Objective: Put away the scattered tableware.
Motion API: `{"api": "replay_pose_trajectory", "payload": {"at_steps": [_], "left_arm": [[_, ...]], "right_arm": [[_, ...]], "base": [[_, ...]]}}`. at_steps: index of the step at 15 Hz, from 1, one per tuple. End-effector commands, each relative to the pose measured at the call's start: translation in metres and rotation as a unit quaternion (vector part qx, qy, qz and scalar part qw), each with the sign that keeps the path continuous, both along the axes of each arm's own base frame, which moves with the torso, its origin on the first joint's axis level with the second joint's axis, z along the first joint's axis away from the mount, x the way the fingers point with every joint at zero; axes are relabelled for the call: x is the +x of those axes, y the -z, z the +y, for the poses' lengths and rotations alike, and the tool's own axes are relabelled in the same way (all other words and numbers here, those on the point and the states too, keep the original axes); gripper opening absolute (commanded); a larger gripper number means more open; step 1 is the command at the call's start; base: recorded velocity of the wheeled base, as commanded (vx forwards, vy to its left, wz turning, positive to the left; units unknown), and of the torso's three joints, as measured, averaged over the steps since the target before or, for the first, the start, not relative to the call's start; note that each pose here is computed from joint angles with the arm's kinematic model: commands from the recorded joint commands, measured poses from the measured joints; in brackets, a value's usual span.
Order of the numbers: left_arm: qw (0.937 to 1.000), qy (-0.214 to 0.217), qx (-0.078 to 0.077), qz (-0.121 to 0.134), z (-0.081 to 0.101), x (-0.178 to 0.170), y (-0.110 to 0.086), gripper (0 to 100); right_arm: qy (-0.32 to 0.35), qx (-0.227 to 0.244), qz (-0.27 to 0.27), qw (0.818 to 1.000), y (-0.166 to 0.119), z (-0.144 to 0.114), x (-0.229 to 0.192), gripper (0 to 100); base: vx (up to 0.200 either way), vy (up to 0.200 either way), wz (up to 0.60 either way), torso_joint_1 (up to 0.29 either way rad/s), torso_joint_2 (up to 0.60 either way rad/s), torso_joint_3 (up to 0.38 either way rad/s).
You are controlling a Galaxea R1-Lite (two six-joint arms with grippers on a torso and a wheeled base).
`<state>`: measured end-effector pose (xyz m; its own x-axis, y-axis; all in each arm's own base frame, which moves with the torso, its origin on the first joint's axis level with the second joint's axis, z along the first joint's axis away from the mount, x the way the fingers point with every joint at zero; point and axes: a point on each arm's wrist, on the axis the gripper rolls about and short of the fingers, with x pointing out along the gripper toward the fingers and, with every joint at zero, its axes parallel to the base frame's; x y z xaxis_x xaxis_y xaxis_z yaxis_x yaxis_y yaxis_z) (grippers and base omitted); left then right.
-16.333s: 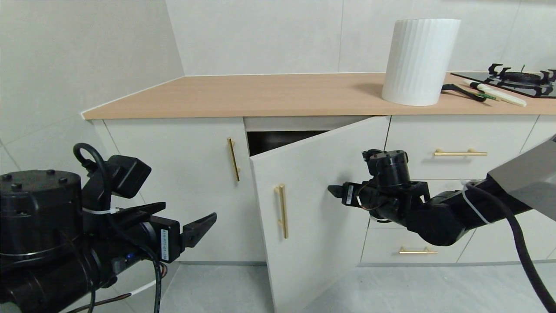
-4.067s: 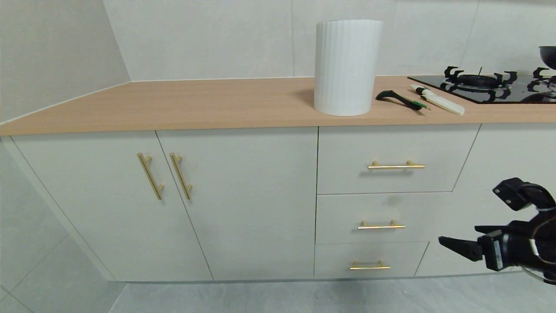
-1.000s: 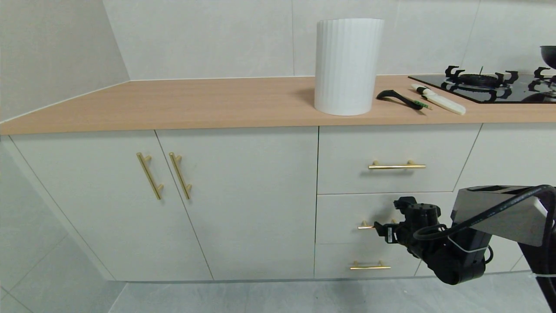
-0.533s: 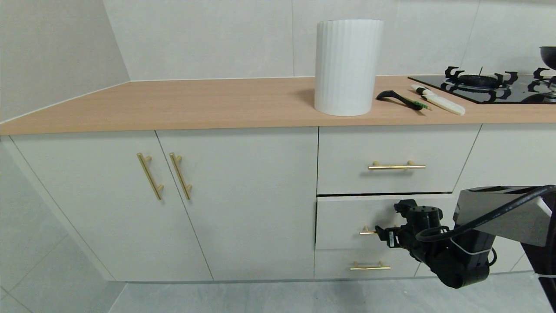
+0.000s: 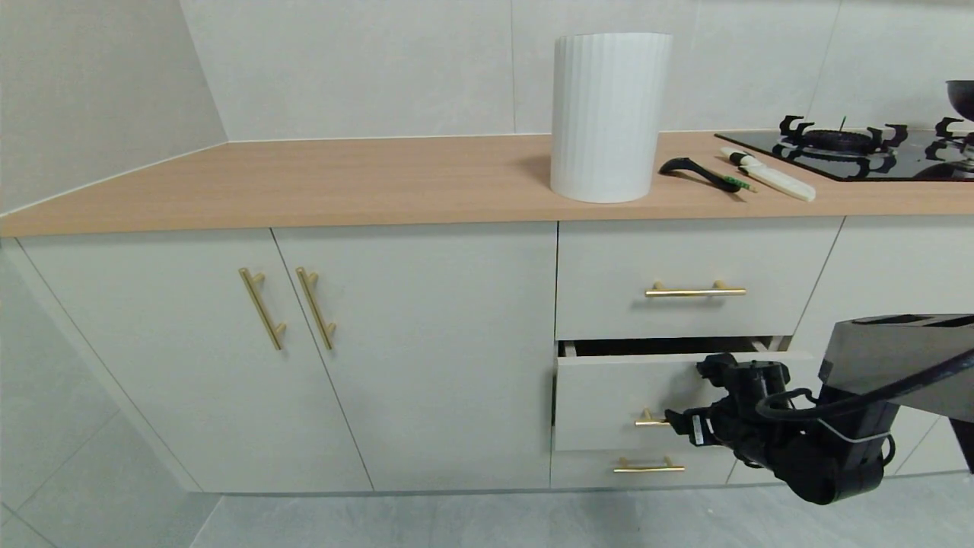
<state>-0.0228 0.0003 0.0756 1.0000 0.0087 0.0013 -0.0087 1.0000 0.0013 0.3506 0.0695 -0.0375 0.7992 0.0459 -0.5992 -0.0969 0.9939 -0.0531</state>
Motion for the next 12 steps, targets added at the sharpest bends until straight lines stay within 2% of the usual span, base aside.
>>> {"api": "replay_pose_trajectory", "payload": {"at_steps": [1,2,3,4,6,10,12], "left_arm": [[1.0000,0.000,0.000,0.001,0.000,0.000,0.000,100],[1.0000,0.000,0.000,0.001,0.000,0.000,0.000,100],[1.0000,0.000,0.000,0.001,0.000,0.000,0.000,100],[1.0000,0.000,0.000,0.001,0.000,0.000,0.000,100],[1.0000,0.000,0.000,0.001,0.000,0.000,0.000,100],[1.0000,0.000,0.000,0.001,0.000,0.000,0.000,100],[1.0000,0.000,0.000,0.001,0.000,0.000,0.000,100]], "right_arm": [[-0.040,0.008,0.023,0.999,-0.062,-0.003,-0.027,100],[-0.043,0.005,0.047,0.998,-0.081,-0.005,-0.037,100],[-0.044,0.005,0.050,0.998,-0.086,-0.006,-0.039,100],[-0.063,0.018,0.051,0.997,-0.122,-0.006,-0.057,100],[-0.093,0.038,0.020,0.995,-0.148,-0.003,-0.073,100],[-0.111,0.038,-0.004,0.993,-0.160,0.010,-0.080,100],[-0.084,0.025,-0.028,0.996,-0.155,0.012,-0.069,100]], "base": [[0.000,0.000,0.00,0.000,0.00,0.000],[0.000,0.000,0.00,0.000,0.00,0.000],[0.000,0.000,0.00,0.000,0.00,0.000],[0.000,0.000,0.00,0.000,0.00,0.000],[0.000,0.000,0.00,0.000,0.00,0.000],[0.000,0.000,0.00,0.000,0.00,0.000],[0.000,0.000,0.00,0.000,0.00,0.000]]}}
